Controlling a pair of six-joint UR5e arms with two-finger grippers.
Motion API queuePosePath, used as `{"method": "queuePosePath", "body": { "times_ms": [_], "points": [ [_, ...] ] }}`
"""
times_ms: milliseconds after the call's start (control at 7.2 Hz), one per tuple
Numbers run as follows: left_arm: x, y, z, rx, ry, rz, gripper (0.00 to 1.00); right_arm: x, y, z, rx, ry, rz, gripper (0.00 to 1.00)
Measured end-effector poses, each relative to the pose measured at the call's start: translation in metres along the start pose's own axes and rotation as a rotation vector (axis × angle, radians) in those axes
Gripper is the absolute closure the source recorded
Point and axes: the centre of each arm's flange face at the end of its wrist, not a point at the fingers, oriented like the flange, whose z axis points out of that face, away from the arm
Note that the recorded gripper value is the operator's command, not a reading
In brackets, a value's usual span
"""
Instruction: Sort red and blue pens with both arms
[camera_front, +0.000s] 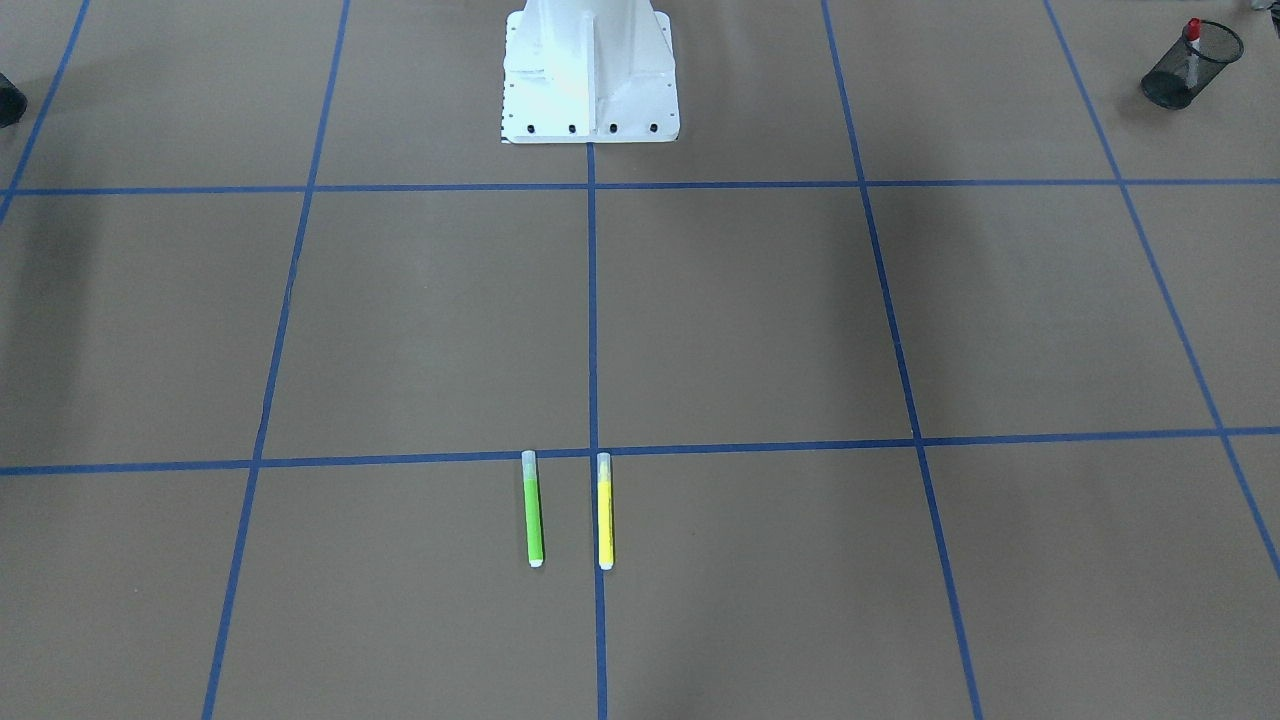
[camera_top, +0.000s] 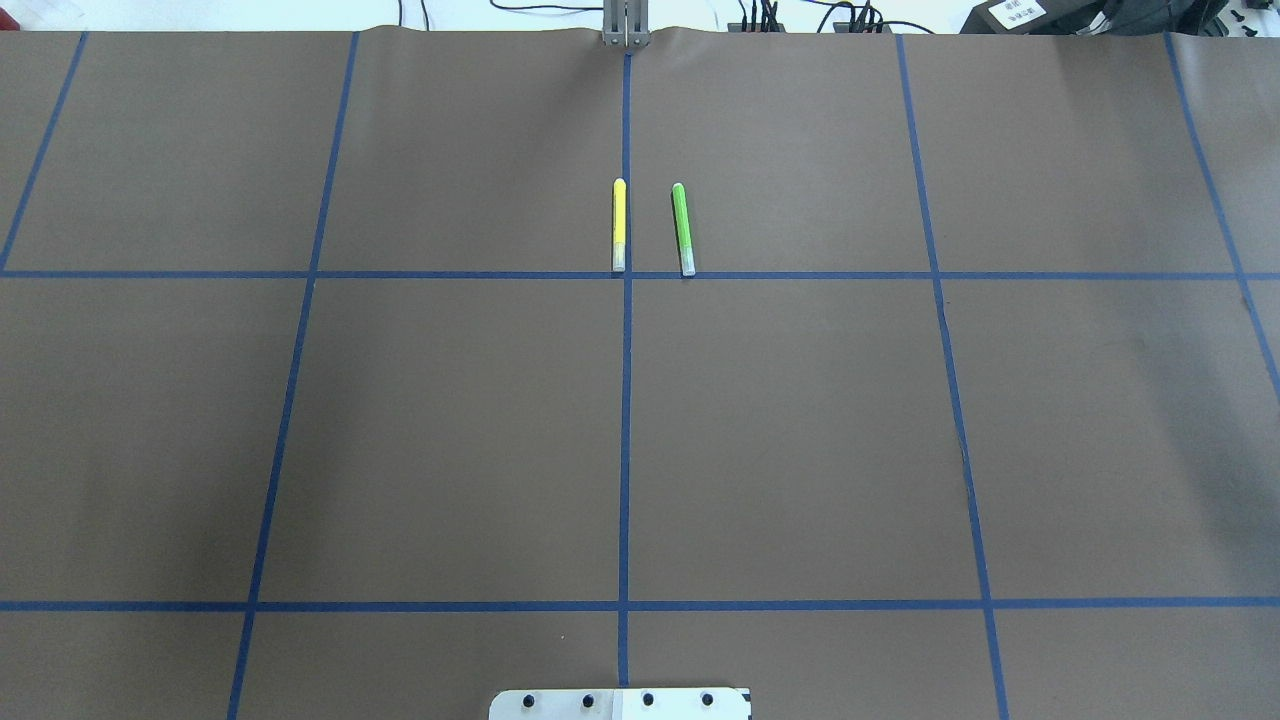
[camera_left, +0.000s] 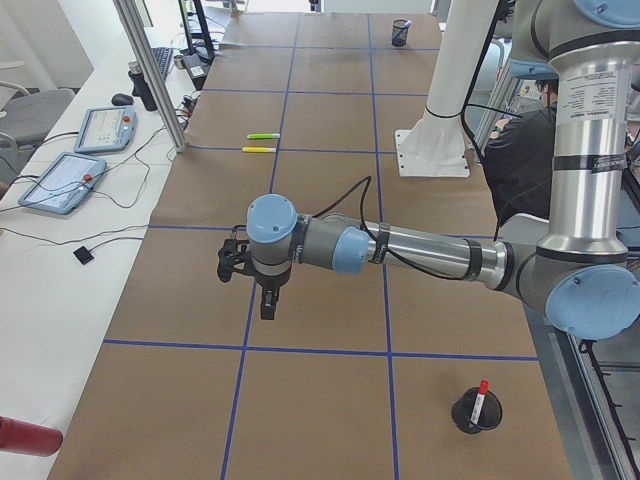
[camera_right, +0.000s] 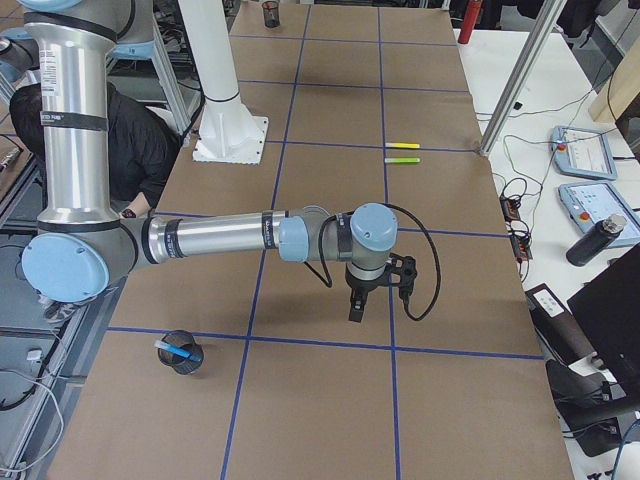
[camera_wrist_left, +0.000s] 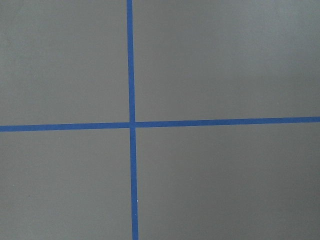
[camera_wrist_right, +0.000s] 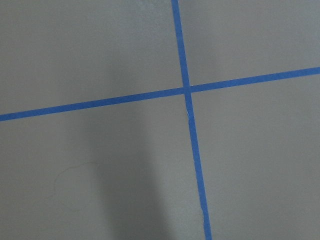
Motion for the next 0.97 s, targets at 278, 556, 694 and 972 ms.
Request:
{"method": "queuePosePath", "body": {
  "times_ms": [278,556,694,972],
  "points": [
    [-0.008,0.004,0.006,-0.011,-0.019,-0.031,0.0,-0.014,-0.003,0.005,0.031,-0.006,0.013,0.0],
    [-0.011,0.007,0.007,-0.014,-0.023,-0.074,0.0,-0.011,-0.002,0.008,0.044,0.007,0.008,0.0],
    [-0.014,0.01,0.009,-0.018,-0.024,-0.084,0.0,-0.006,0.0,0.01,0.047,0.011,0.009,0.0],
    [-0.017,0.015,0.01,-0.022,-0.023,-0.093,0.0,0.003,0.004,0.007,0.057,0.012,0.018,0.0]
  ]
}}
